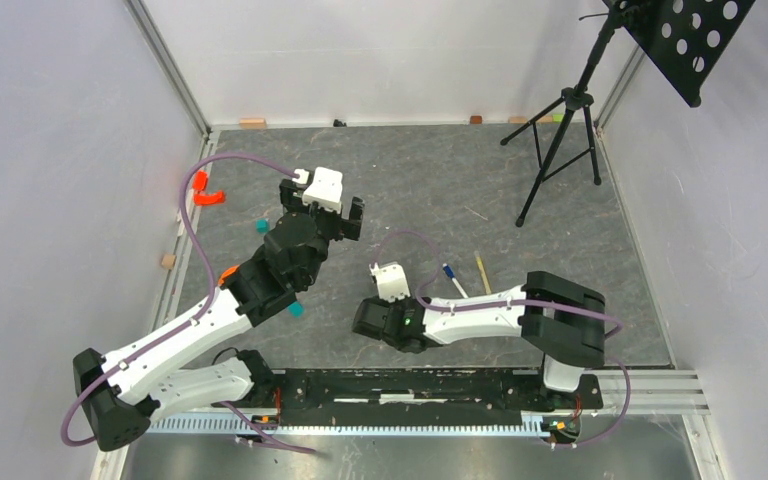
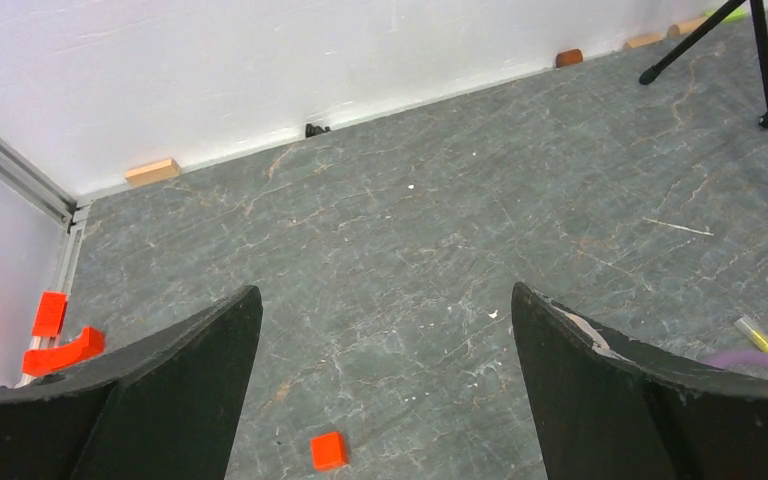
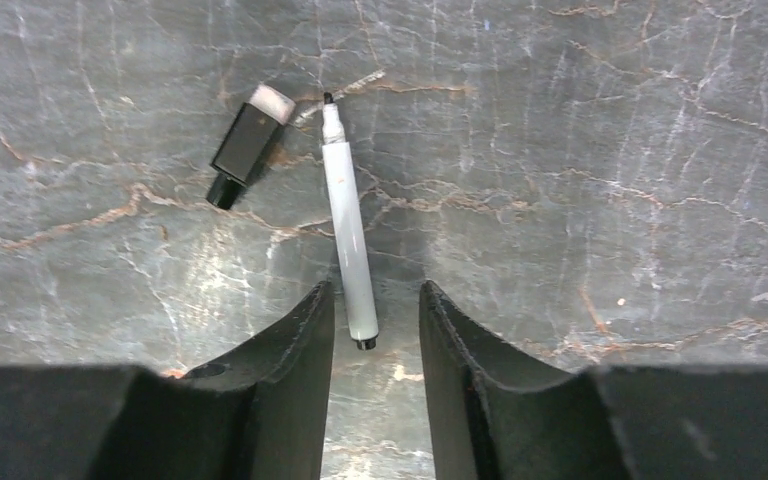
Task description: Insert the pens into the pen caps
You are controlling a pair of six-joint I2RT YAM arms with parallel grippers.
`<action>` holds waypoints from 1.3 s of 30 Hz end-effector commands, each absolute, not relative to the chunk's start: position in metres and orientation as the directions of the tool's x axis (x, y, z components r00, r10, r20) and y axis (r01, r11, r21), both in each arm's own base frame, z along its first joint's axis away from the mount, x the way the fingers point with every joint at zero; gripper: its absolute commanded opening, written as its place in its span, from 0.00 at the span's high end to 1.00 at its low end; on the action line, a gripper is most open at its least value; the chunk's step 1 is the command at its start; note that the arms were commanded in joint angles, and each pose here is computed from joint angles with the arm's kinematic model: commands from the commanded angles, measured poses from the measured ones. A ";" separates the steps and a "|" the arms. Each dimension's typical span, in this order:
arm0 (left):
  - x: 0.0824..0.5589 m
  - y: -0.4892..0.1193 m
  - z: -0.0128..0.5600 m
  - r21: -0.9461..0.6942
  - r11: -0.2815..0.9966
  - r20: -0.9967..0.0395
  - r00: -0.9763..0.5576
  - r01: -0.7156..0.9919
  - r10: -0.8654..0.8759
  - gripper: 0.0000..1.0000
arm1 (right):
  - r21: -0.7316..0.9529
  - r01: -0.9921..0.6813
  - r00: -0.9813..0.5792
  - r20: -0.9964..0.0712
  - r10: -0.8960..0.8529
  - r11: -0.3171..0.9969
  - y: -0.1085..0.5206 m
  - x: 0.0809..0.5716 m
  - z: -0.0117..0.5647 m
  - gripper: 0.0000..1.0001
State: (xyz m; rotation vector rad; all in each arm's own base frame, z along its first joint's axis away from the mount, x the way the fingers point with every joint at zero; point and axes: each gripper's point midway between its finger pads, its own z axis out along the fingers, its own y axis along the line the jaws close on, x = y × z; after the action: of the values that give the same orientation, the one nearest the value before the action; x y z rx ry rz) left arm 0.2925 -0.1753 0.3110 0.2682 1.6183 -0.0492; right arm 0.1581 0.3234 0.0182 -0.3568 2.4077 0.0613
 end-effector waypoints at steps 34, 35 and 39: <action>0.297 -0.199 0.303 0.147 0.945 -0.986 -0.034 0.291 0.164 0.00 | -0.195 -0.548 -0.610 -0.573 -0.548 0.814 0.272 0.188 0.012 1.00; 0.296 -0.200 0.305 0.137 0.946 -0.988 -0.034 0.293 0.154 0.00 | -0.193 -0.544 -0.594 -0.598 -0.537 0.817 0.273 0.192 0.020 1.00; 0.294 -0.202 0.306 0.114 0.944 -0.990 -0.040 0.308 0.133 0.00 | -0.157 -0.524 -0.549 -0.689 -0.473 0.837 0.272 0.200 0.049 1.00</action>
State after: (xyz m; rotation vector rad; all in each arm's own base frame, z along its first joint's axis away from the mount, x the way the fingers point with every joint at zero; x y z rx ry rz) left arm 0.2956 -0.1955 0.2959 0.3625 1.6412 -0.0829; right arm 0.1882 0.2817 0.0211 -0.7615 2.3366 0.0863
